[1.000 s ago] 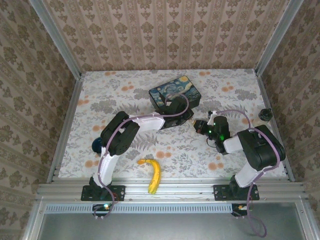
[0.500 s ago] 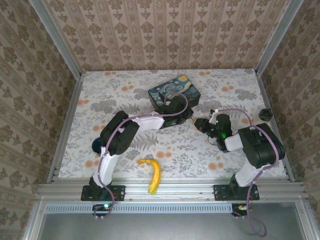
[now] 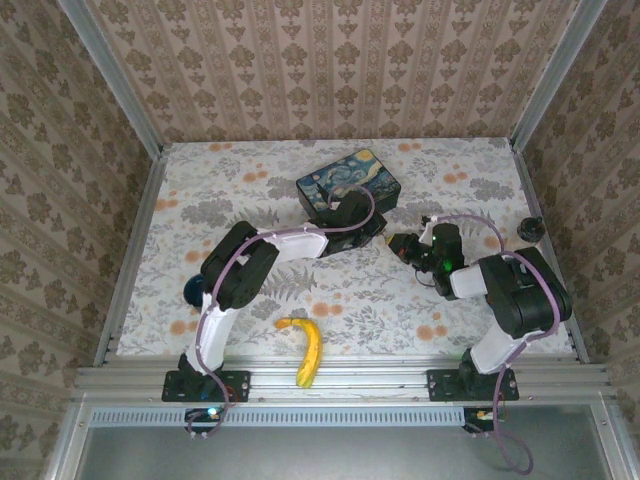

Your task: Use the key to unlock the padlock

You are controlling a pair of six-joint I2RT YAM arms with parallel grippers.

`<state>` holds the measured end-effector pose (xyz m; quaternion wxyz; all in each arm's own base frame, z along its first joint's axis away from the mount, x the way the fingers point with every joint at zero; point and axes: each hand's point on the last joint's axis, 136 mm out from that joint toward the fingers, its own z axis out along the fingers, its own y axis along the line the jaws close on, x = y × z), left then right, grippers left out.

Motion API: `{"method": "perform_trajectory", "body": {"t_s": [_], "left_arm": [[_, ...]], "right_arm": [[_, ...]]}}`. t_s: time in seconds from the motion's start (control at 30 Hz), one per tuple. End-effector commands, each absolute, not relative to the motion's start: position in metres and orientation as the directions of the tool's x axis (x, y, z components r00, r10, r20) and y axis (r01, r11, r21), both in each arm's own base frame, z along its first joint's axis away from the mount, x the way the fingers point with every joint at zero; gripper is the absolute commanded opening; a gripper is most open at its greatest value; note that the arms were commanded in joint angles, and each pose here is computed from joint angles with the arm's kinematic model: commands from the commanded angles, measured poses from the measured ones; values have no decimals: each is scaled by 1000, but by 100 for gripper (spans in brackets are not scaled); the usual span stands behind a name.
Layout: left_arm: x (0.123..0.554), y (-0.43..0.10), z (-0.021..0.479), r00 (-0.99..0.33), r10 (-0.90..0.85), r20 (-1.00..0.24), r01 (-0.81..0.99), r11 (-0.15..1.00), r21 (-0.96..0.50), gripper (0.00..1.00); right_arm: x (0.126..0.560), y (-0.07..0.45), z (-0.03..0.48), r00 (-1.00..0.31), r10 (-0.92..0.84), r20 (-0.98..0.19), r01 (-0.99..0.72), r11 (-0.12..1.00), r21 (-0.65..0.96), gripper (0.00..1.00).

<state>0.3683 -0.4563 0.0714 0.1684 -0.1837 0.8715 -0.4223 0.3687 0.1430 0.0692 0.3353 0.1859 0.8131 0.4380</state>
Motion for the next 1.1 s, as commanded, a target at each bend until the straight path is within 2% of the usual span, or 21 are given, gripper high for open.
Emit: {"method": "perform_trajectory", "body": {"t_s": [0.0,0.17,0.7,1.07], "left_arm": [[308,-475,24,-933,-346,97,-298,594,-747,0],[308,-477,25,-935,-342,94,-293,595,-748,0],[306,-481,30,-939,-330,97,-283,581,-763,0],[305,-484,34,-943,-318,104,-276,565,-777,0]], "right_arm": [[386,151,107,-659,577,-483,-101,568,817,0],[385,154,110,-652,542,-530,-110,624,774,0],[399,156,128,-636,634,-441,-71,521,851,0],[409,167,145,-660,567,-493,-168,528,832,0]]}}
